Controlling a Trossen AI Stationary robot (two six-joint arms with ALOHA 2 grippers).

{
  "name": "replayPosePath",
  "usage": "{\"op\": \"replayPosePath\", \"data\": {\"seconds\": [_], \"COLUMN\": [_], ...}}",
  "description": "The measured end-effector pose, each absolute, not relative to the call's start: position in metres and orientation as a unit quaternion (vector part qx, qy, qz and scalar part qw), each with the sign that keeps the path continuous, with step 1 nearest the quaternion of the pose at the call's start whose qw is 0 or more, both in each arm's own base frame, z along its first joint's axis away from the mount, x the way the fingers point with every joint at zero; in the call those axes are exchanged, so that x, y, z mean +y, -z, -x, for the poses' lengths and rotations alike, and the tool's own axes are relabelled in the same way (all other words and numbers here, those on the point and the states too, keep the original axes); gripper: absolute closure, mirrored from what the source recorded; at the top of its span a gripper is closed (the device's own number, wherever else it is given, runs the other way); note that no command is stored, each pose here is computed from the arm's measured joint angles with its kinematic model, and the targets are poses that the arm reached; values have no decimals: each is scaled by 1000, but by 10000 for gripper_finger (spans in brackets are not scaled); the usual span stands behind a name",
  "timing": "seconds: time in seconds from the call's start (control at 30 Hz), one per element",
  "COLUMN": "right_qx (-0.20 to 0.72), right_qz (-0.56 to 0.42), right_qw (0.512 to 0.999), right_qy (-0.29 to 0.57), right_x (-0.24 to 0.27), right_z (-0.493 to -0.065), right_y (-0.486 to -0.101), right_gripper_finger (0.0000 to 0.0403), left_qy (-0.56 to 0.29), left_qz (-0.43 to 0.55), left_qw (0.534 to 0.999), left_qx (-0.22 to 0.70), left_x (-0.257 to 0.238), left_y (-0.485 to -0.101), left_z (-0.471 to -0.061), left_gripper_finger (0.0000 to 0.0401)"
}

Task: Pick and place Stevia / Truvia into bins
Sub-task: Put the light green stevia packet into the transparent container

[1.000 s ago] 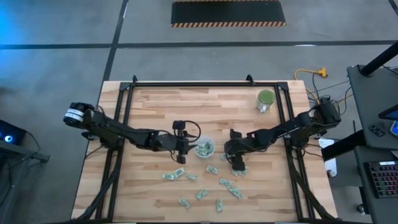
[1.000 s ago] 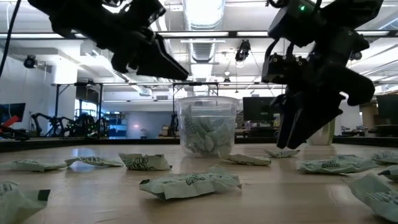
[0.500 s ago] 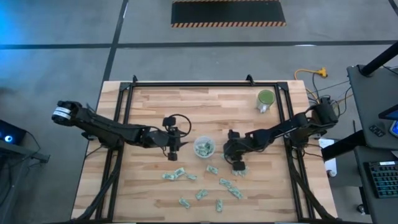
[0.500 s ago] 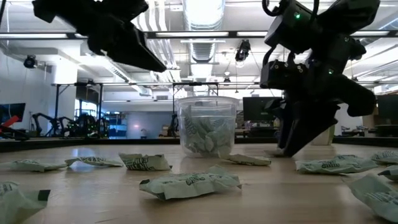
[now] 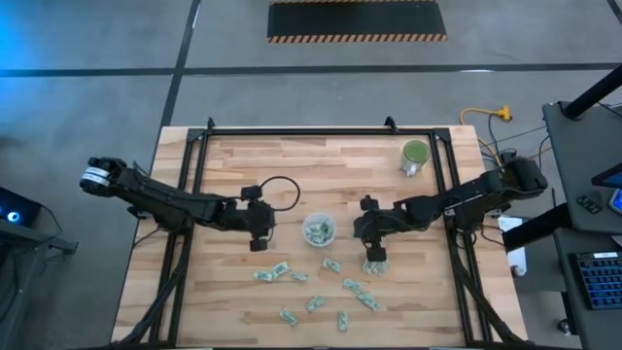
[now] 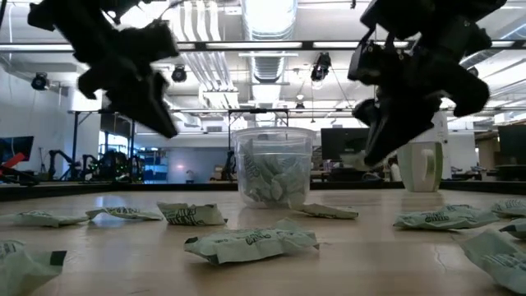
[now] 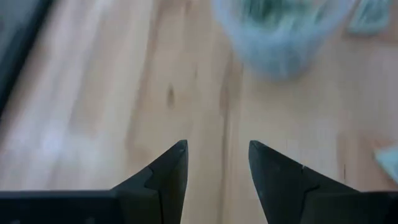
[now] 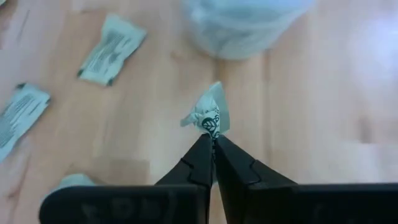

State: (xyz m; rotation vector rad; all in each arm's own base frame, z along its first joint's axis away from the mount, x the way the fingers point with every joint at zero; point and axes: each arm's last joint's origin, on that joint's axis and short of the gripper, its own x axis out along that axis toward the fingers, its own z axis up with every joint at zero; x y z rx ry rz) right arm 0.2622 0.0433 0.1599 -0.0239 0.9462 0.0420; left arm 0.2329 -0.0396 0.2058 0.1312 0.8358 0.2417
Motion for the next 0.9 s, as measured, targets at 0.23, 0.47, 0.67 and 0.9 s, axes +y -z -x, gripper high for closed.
{"op": "replayPosePath", "data": {"seconds": [0.23,0.47,0.67,0.9], "right_qx": [369,236,228,246], "right_qz": [55,75,88,100], "right_qw": [923,966,970,964], "right_qy": [95,66,9,2], "right_x": [36,41,46,48], "right_z": [-262,-286,-301,-310], "right_y": [-188,-202,-188,-177], "right_gripper_finger": [394,394,394,376], "left_qy": [-67,4,28,29], "left_qz": [36,66,78,80], "left_qw": [887,910,912,914], "left_qx": [455,409,402,396], "left_x": [-43,-48,-49,-49], "left_y": [-192,-182,-182,-179], "left_z": [-224,-227,-228,-227], "left_gripper_finger": [247,247,247,247]}}
